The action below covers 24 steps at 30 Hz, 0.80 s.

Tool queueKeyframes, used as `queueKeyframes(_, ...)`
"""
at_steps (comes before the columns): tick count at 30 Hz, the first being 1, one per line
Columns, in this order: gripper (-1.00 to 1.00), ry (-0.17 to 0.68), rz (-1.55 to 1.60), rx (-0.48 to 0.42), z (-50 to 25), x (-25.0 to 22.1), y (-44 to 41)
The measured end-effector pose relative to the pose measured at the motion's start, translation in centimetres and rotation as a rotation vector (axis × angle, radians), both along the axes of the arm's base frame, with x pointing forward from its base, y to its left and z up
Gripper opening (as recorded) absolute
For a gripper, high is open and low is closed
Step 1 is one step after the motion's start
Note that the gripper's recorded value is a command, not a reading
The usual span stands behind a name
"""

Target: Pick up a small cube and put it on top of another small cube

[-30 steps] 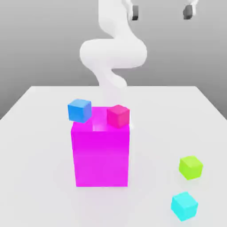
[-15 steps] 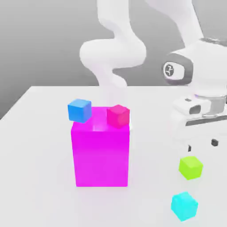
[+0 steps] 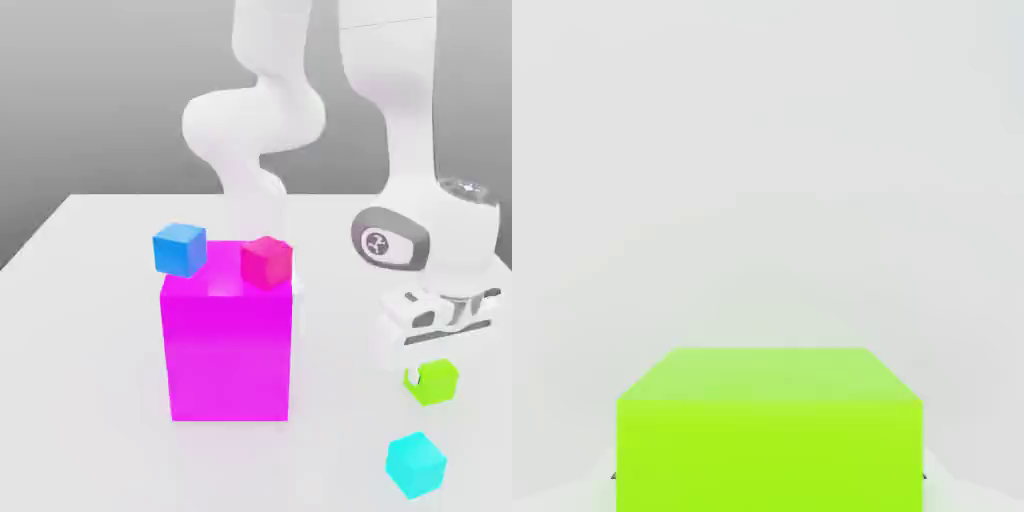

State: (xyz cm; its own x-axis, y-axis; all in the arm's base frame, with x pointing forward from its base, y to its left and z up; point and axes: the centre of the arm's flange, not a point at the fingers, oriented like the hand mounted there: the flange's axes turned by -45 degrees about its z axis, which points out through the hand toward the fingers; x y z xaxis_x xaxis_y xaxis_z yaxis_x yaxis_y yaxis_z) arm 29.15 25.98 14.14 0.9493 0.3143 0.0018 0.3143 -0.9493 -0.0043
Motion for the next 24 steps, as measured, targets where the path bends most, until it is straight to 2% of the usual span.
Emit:
queueKeyframes(6, -1.00, -0.001, -0.003, -0.004, 5.3, 0.7, -0.2)
queueKeyframes(15, -1.00, 0.001, -0.081, -0.003, 10.0, 13.8, -5.5)
queueKeyframes(20, -1.00, 0.000, -0.091, -0.004, 5.3, 15.5, -6.6)
queueKeyframes(21, 1.00, 0.000, -0.091, -0.004, 4.5, 15.5, -6.6)
queueKeyframes(24, 1.00, 0.000, -0.091, -0.004, 4.5, 15.5, -6.6)
